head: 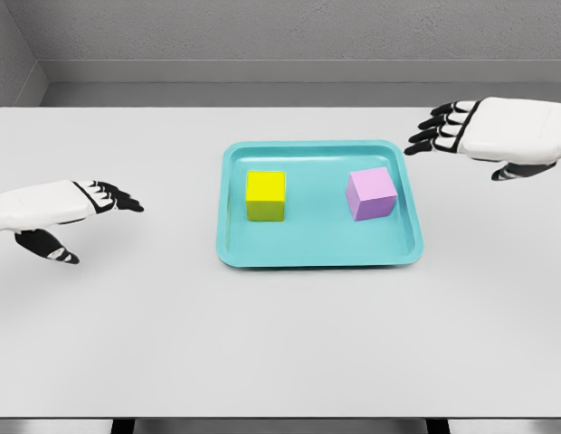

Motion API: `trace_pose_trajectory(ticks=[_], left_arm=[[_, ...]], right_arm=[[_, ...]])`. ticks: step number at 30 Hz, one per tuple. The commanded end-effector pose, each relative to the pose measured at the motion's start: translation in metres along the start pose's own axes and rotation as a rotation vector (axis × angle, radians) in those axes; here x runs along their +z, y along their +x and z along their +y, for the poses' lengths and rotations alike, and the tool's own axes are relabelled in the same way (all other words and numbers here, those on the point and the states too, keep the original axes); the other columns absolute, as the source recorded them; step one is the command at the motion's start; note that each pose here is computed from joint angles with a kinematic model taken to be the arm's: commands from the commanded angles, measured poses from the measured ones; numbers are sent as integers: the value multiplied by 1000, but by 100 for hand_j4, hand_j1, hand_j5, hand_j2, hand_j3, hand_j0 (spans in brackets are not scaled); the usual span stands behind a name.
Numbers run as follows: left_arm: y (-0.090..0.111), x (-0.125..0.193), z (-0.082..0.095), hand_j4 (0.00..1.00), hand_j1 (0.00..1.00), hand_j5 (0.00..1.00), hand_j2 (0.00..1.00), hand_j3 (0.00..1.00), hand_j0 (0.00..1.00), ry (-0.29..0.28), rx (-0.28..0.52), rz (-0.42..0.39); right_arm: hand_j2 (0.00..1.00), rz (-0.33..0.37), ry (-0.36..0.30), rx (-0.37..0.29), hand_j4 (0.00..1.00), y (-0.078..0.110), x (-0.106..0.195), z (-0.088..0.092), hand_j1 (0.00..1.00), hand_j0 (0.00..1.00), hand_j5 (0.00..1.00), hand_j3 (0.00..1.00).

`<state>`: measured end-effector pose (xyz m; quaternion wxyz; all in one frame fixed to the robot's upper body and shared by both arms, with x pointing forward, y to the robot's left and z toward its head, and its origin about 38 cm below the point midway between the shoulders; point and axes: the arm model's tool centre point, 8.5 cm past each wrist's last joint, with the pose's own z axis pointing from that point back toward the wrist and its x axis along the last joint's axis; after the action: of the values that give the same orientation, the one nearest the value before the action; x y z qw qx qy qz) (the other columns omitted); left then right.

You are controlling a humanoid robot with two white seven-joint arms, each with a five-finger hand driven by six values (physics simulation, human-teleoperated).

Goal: Push two cubes

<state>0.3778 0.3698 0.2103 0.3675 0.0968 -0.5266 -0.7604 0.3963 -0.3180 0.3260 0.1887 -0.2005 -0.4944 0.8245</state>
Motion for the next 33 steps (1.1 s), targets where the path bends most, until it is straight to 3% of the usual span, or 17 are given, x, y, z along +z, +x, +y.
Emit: trace_pose_trajectory(ticks=[1, 3, 5, 6, 7, 8, 9, 10, 11, 12, 14, 15, 16, 18, 21, 29, 33], left_arm=[[1, 3, 2, 100, 100, 100, 100, 100, 100, -5, -4, 1], [-4, 2, -1, 100, 100, 100, 100, 100, 100, -20, -8, 19], [-32, 3, -7, 100, 100, 100, 100, 100, 100, -40, 46, 82], [-28, -17, -5, 100, 100, 100, 100, 100, 100, -104, 20, 45], [-26, -38, 0, 100, 100, 100, 100, 100, 100, -122, 8, 17], [-31, -53, 5, 100, 100, 100, 100, 100, 100, -122, 14, 15], [-32, -68, 9, 100, 100, 100, 100, 100, 100, -115, 6, 11], [-32, -69, 12, 91, 91, 91, 91, 91, 91, -125, -23, 21], [-31, -70, 14, 66, 66, 66, 66, 66, 66, -125, -32, 20], [-30, -71, 18, 42, 42, 42, 42, 42, 42, -121, -40, 20], [-32, -87, 21, 28, 28, 28, 28, 28, 28, -108, -28, 12], [-38, -85, 23, 12, 12, 12, 12, 12, 12, -116, -36, 39], [-40, -84, 27, 6, 6, 6, 6, 6, 6, -111, -40, 46], [-26, -109, 32, 4, 4, 4, 4, 4, 4, -95, -48, -9], [-18, -151, 22, 3, 3, 3, 3, 3, 3, -103, 7, -53], [3, -178, 52, 5, 5, 5, 5, 5, 5, -73, -39, -112], [13, -191, 54, 5, 5, 5, 5, 5, 5, -82, -48, -137]], right_arm=[[100, -9, -6, -2, 100, 2, -3, -1, 100, 100, 100, 100], [100, -7, -5, -4, 100, 1, -2, 0, 100, 100, 100, 100], [100, -4, 4, -9, 100, 1, 0, 2, 100, 100, 100, 100], [100, -17, 32, -20, 100, 3, -6, 11, 100, 100, 100, 100], [82, -19, 46, -29, 82, 3, -7, 16, 82, 82, 82, 82], [52, -19, 64, -46, 52, 2, -8, 24, 52, 52, 52, 52], [37, -20, 83, -68, 37, 0, -11, 34, 37, 37, 37, 37], [26, -15, 106, -97, 26, -3, -13, 45, 26, 26, 26, 26], [15, -10, 114, -114, 15, -6, -14, 51, 15, 15, 15, 15], [11, -11, 122, -123, 11, -7, -17, 55, 11, 11, 11, 11], [11, -29, 127, -131, 11, -3, -24, 59, 11, 11, 11, 11], [11, -32, 126, -131, 11, -3, -25, 58, 11, 11, 11, 11], [11, -41, 121, -129, 11, -1, -31, 58, 11, 11, 11, 11], [11, -50, 121, -137, 11, -1, -44, 63, 11, 11, 11, 11], [11, -35, 130, -195, 11, -13, -66, 79, 11, 11, 11, 11], [12, 8, 134, -234, 12, -29, -85, 86, 12, 12, 12, 12], [12, 15, 151, -272, 12, -34, -100, 94, 12, 12, 12, 12]])
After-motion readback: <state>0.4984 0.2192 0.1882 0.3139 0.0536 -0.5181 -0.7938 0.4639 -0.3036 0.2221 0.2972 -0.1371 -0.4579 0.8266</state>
